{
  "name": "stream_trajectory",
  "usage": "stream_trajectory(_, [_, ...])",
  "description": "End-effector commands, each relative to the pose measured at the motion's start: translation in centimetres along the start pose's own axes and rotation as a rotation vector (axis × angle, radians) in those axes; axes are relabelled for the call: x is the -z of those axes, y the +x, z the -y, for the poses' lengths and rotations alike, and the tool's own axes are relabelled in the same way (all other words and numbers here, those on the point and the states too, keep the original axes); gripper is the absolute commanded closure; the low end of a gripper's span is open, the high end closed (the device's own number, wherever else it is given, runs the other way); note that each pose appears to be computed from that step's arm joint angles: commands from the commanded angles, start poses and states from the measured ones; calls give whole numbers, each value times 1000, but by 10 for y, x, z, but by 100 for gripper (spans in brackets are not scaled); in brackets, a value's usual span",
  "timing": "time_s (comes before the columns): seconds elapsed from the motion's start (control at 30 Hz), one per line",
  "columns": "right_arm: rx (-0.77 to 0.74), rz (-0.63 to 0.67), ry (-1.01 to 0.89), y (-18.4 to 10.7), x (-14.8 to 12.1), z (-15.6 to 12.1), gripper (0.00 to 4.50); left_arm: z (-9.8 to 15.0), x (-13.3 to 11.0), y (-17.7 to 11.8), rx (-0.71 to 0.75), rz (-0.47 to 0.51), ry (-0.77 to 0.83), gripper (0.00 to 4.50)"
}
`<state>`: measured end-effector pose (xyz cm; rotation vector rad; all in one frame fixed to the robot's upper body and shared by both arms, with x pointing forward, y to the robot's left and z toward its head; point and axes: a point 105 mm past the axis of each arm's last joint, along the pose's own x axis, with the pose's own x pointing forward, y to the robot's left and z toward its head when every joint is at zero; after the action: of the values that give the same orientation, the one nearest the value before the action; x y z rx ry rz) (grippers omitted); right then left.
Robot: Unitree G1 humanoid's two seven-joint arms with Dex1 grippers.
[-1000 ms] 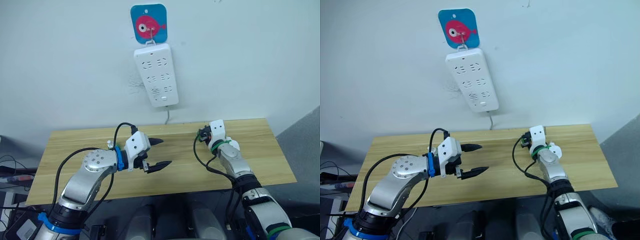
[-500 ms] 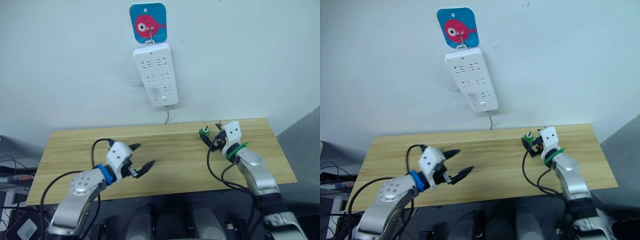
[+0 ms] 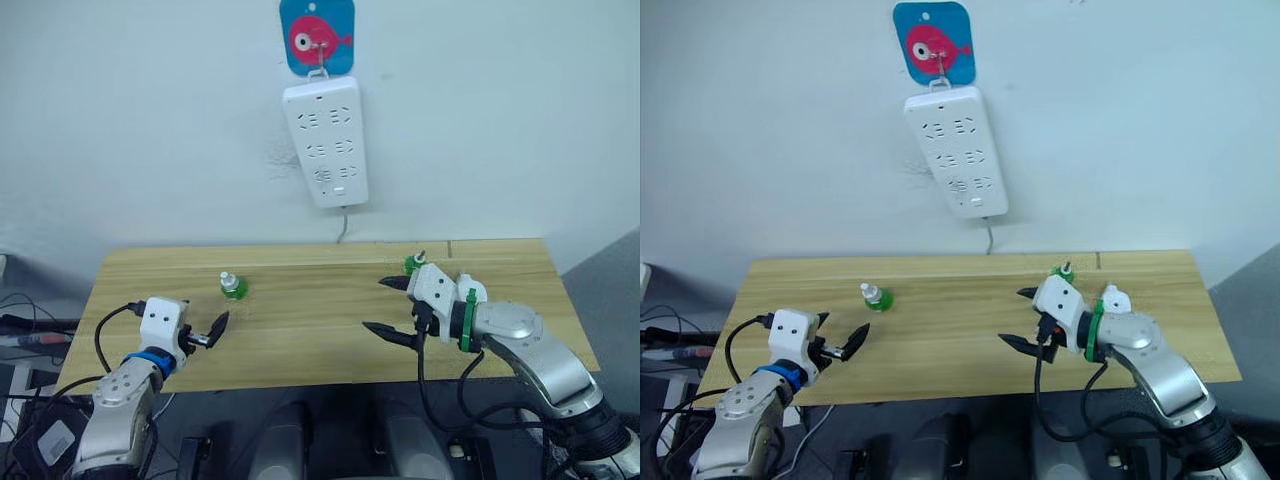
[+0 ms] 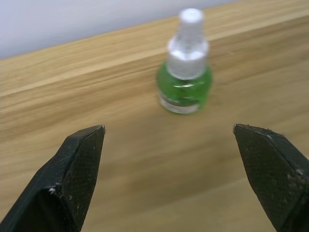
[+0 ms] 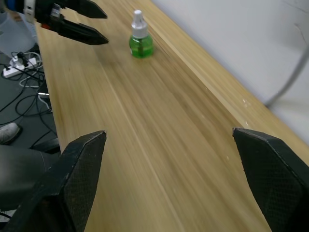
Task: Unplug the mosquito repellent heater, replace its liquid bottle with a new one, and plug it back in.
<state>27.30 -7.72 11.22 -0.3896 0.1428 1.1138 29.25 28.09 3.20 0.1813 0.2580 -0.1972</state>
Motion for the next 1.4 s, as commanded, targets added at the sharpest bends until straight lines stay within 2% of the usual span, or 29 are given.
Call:
stream_trajectory(0.03, [-39,31,-43,3,-17,-9,13,5,-1,15,61,5,49,0])
stream_trajectory(0.27, [-72,21,-57,1,-23,-18,13,19,1,45,128,-1,72,0])
stream_trajectory(0.6, [-65,-11,-38,-6,-18,-22,13,14,-10,61,85,60,81,0])
stream_trajectory(0.7, [-60,-16,-40,-7,-17,-22,13,18,-8,60,107,57,69,56])
stream_trajectory(0.87, [-33,-16,-52,-9,-18,-16,13,15,-4,50,107,51,90,209])
stream_trajectory(0.93, [-20,-8,-61,-9,-19,-13,13,14,-10,48,120,70,123,223])
stream_trajectory(0.97, [-12,-4,-52,-10,-21,-11,13,20,-20,48,164,100,167,223])
stream_trajectory(1.03, [-10,4,-48,-11,-26,-9,13,48,-46,47,334,173,284,223])
stream_trajectory(1.1, [-15,8,-49,-11,-29,-8,13,69,-61,45,464,210,348,223])
stream_trajectory(1.2, [-48,28,-41,-11,-41,-8,13,97,-79,42,648,215,374,223])
stream_trajectory(1.3, [-92,49,-39,-6,-60,-7,13,139,-117,33,933,246,418,223])
stream_trajectory(1.4, [-104,48,-36,3,-69,-2,13,159,-141,27,1065,252,446,223])
